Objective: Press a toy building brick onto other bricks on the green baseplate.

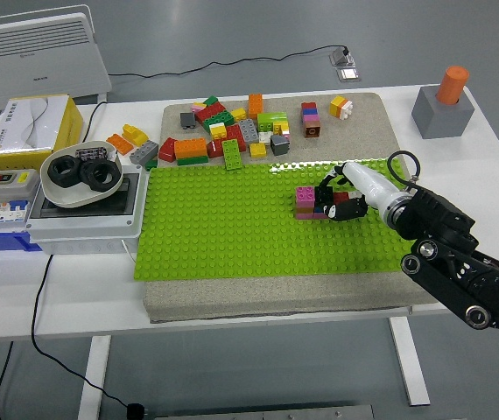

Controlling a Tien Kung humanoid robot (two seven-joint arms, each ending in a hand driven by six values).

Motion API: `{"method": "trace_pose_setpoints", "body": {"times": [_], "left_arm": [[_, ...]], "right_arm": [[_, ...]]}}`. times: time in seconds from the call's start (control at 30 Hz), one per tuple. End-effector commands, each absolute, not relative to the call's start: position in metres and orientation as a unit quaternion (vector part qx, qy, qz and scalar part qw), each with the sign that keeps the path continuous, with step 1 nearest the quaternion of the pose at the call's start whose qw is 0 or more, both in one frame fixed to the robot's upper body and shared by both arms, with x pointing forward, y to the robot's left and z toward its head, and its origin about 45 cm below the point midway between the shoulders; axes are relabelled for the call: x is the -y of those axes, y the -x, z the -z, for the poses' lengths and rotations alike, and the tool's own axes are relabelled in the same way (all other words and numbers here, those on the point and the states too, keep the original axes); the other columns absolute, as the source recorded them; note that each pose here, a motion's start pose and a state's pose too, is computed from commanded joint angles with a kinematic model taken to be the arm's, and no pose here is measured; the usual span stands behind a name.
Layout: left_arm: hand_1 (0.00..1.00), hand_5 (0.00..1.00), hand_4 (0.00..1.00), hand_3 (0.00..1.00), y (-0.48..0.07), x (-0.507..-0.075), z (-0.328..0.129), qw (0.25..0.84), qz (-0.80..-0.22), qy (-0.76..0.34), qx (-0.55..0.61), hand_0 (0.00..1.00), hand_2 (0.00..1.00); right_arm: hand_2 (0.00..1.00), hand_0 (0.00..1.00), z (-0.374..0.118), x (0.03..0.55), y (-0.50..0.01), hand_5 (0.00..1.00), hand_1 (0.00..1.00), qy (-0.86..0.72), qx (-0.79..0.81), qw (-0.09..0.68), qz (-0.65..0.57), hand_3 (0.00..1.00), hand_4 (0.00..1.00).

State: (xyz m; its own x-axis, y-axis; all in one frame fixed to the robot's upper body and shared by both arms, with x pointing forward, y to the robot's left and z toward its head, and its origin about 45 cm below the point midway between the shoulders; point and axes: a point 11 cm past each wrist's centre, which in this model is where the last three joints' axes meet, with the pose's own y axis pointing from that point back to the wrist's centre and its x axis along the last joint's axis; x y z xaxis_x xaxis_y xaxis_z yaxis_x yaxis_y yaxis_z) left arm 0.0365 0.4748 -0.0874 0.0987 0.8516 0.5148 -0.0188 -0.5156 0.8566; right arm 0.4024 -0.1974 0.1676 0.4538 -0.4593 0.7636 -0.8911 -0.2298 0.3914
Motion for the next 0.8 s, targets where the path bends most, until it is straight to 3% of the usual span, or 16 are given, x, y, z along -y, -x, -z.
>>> {"method": "trace_pose_setpoints", "body": {"times": [0.8], "left_arm": [[0.718, 0.348, 0.627, 0.460, -0.0353, -0.4746, 0.0876, 0.370, -0.586, -0.643, -0.325, 0.779, 0.625]], "right_arm": [[0.834, 0.825, -0.1678, 0.1982, -0.4028, 0.074, 0.820, -0.740, 0.457, 0.421, -0.256, 0.661, 0.665]]}}
